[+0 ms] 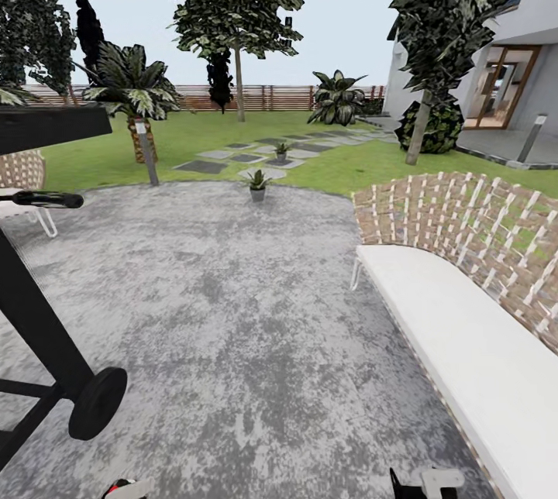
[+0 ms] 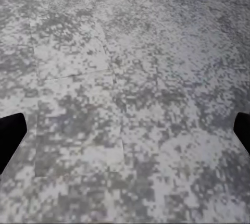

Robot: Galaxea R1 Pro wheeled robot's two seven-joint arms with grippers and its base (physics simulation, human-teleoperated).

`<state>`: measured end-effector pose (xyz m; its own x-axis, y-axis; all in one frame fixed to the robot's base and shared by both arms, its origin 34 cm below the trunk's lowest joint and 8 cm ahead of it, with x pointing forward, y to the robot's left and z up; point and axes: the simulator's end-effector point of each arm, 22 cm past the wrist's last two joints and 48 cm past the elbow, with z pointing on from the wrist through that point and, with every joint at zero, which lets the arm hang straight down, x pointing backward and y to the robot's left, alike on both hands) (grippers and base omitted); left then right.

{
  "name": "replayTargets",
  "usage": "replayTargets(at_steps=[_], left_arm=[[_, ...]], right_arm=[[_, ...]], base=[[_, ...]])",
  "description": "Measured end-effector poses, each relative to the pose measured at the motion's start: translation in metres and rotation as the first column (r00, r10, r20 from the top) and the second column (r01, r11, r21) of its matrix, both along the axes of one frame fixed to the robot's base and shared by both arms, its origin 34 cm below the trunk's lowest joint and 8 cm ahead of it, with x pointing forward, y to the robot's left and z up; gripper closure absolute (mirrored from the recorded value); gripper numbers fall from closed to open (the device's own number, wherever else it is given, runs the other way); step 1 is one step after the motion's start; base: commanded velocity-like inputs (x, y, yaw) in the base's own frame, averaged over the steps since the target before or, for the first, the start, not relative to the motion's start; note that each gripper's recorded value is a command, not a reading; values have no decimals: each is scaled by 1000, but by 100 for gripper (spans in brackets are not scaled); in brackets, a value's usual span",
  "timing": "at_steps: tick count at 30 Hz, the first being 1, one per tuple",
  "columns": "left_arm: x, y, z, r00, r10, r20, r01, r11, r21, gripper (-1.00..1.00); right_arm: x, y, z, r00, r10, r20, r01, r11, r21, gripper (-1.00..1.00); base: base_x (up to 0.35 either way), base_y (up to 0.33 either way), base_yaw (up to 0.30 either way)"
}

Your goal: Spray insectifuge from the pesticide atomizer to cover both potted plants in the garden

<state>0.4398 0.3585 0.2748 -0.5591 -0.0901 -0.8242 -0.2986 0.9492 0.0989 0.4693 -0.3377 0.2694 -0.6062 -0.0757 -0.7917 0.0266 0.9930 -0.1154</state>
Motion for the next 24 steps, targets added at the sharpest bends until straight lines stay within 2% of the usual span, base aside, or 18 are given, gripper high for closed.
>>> replayTargets(at_steps=[6, 24], left_arm=[[1, 0, 1, 1000, 0, 2, 0, 1000, 0, 100], [1, 0, 1, 1000, 0, 3, 0, 1000, 0, 100]], right_arm=[[1, 0, 1, 1000, -1, 2, 1, 1000, 0, -100], [0, 1, 1, 1000, 2, 2, -2, 1000, 0, -100]], base=[[337, 0, 89], [337, 0, 3]])
